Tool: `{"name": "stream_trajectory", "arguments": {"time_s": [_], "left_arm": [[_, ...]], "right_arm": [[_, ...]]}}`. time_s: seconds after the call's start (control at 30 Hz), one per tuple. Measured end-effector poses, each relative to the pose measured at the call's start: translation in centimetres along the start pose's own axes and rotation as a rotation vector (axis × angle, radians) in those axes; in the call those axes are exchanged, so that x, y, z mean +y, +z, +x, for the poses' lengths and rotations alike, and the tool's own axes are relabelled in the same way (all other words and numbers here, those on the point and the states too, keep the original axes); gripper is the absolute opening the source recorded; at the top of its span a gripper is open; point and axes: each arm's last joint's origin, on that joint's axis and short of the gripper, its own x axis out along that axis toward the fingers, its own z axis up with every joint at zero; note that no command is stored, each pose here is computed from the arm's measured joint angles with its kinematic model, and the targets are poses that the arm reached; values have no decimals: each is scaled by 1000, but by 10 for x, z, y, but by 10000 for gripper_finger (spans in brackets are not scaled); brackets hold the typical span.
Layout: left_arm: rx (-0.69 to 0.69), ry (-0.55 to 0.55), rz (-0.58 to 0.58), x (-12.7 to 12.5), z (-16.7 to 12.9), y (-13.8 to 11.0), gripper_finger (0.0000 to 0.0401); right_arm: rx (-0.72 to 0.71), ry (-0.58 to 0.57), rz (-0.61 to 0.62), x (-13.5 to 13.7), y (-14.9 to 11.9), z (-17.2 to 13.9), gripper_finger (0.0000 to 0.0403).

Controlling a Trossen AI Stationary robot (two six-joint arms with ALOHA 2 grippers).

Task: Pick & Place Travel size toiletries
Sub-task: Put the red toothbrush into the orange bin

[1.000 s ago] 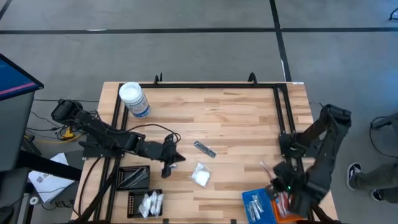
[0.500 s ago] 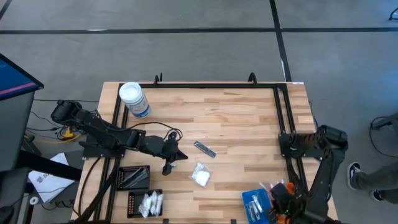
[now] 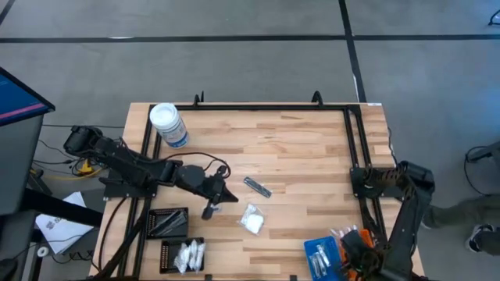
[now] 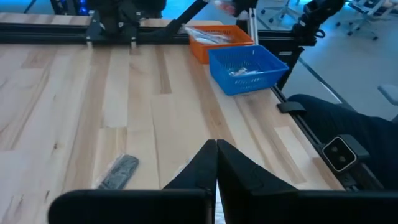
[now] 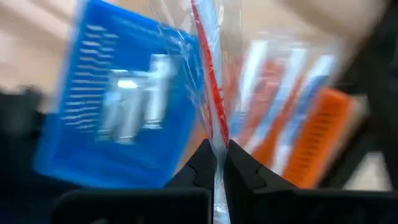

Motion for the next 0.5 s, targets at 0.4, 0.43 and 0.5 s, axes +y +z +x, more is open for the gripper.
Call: {"name": "stream_trajectory", "arguments": {"time_s": [0.4, 0.43, 0.5], "left_arm": [[-7, -20, 5, 0, 0, 1, 0], [-10, -21, 5, 0, 0, 1, 0], [-17, -22, 6, 0, 0, 2, 0]], "right_arm": [[65, -122, -3, 16, -18, 30, 4], [71, -130, -4, 15, -19, 30, 4], [94, -152, -2, 16, -20, 32, 4]]}}
